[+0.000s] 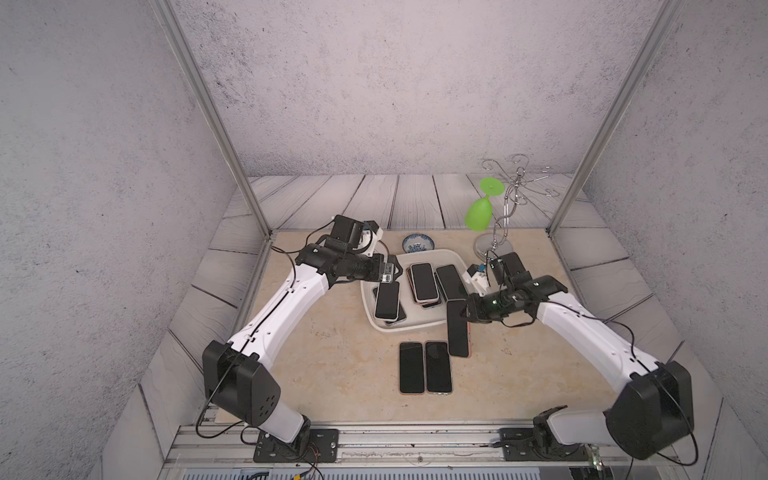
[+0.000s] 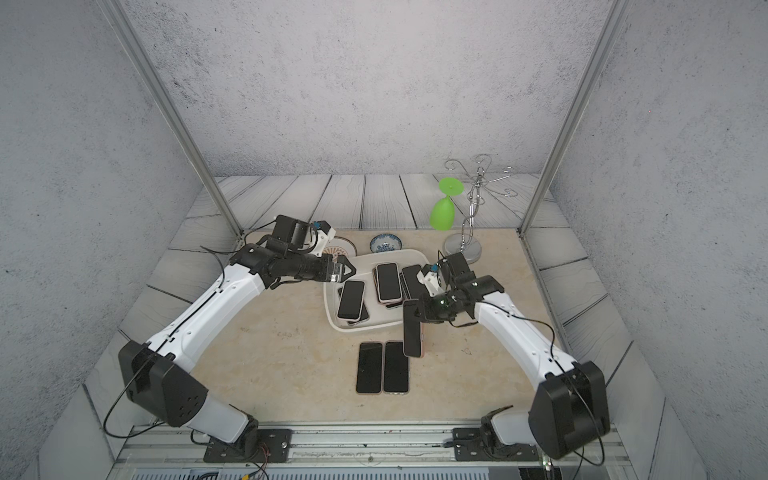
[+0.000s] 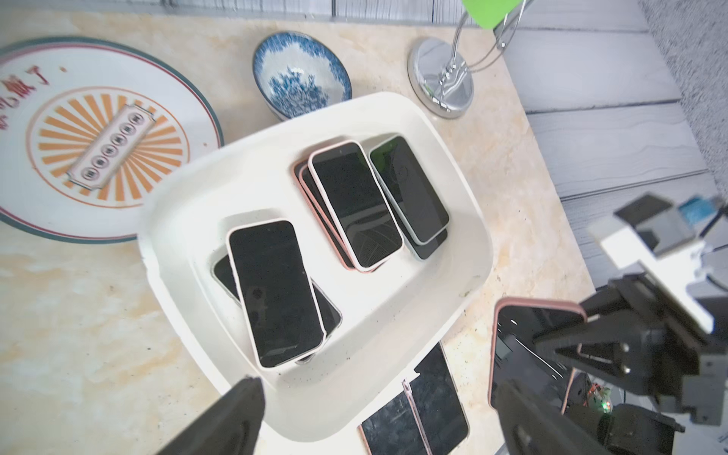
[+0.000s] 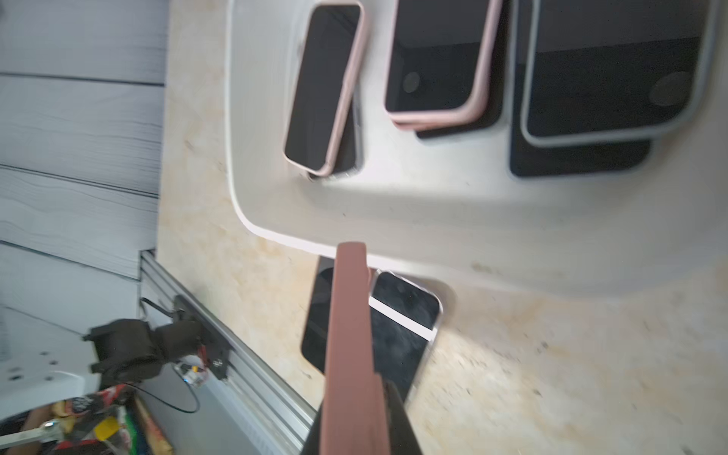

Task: Take the phone out of the storage box
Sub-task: Place the phone at the center of the board.

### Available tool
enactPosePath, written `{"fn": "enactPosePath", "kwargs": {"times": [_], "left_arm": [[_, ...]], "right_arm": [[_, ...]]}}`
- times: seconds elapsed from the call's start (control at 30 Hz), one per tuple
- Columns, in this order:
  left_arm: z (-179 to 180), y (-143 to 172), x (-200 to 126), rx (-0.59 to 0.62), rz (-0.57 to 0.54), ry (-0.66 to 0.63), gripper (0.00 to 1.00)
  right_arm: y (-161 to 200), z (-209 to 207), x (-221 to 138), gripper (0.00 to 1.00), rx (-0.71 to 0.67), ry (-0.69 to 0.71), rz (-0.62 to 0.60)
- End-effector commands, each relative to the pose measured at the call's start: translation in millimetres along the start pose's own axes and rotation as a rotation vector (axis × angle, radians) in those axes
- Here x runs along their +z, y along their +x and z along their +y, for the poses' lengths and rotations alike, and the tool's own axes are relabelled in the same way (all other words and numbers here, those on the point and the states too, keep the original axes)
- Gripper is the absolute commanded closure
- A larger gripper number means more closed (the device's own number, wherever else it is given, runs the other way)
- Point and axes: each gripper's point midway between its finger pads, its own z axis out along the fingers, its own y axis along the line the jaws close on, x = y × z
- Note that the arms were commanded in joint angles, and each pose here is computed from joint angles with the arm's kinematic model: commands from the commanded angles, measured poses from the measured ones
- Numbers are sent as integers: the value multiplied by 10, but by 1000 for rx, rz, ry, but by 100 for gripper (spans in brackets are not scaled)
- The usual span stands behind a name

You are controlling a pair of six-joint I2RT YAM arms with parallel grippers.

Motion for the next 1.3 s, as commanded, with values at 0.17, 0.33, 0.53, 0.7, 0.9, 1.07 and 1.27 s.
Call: {"fn": "enactPosePath", "kwargs": {"times": [0.17, 0.33, 0.53, 0.7, 0.9, 1.07, 1.27], "left_arm": [[149, 153, 328, -53, 52, -13, 2], [218, 192, 320, -55, 59, -28, 2], [286, 211, 297, -60, 61, -41, 2], [327, 237, 319, -64, 70, -52, 2], [364, 265, 359, -63, 84, -63, 2], [405, 304, 387, -67, 103, -76, 2], [445, 338, 411, -69, 118, -91, 2]], "right_arm": [[400, -592, 441, 100, 85, 148, 154], [375, -572, 711, 100, 123, 61, 168], [459, -533, 832, 100, 156, -7, 197], [599, -600, 874, 100, 186, -1, 217], [575, -700, 950, 96, 284, -59, 186], [611, -764, 913, 72, 312, -56, 188], [743, -844, 841, 49, 323, -9, 203]]}}
